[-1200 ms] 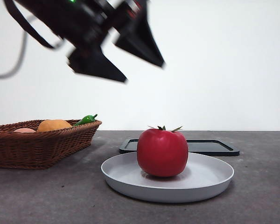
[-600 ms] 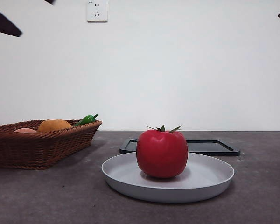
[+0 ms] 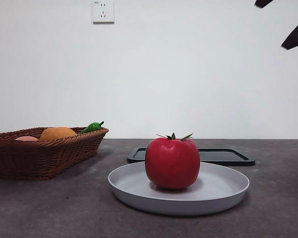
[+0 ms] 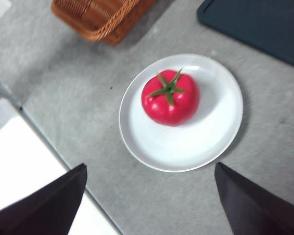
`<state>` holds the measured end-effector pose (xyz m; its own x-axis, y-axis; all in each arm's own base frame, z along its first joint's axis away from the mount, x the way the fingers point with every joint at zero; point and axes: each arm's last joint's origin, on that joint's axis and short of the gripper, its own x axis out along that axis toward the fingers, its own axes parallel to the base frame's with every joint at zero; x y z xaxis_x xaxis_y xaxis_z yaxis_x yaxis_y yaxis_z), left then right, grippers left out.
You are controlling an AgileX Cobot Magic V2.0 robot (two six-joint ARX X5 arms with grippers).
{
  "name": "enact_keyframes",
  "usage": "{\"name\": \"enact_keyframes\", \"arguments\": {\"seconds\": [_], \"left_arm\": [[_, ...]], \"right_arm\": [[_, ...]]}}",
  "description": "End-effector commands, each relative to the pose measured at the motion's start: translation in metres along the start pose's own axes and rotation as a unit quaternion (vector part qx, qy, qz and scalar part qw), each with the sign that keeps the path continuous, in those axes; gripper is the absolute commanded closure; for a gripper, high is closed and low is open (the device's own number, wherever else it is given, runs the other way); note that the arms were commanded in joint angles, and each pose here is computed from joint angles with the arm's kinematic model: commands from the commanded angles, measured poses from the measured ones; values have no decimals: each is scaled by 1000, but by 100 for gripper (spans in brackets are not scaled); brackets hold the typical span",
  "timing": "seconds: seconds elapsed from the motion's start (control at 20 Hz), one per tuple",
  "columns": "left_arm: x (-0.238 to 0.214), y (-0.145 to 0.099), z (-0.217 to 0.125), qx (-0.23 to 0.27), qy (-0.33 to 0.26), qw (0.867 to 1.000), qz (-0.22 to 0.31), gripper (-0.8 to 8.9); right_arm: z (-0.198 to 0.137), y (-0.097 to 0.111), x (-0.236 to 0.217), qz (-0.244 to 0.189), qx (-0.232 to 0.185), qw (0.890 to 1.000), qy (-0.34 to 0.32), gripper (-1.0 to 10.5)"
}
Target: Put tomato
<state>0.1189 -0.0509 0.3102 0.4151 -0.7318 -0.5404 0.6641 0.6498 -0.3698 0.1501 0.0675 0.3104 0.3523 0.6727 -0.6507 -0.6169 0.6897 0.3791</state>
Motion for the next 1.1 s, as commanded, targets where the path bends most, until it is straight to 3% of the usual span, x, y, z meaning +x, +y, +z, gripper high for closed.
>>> {"name": "enact_keyframes", "arguments": {"seconds": [0.05,0.25,0.65,1.1], "left_arm": [[-2,-2,5,15,-10,1000,-6,255],[-2,-2,5,16,-11,1000,-6,255],[-2,-2,5,16,-11,1000,-5,255],[-2,-2,5,16,-10,1000,-5,255]], "right_arm": [[9,2,8,12,-14,1000,-1,526],[25,5,34,34,-42,998,-9,496],[43,-2,109,-9,-80,997,9,458],[34,-13,183,-40,-89,993,63,449]]}}
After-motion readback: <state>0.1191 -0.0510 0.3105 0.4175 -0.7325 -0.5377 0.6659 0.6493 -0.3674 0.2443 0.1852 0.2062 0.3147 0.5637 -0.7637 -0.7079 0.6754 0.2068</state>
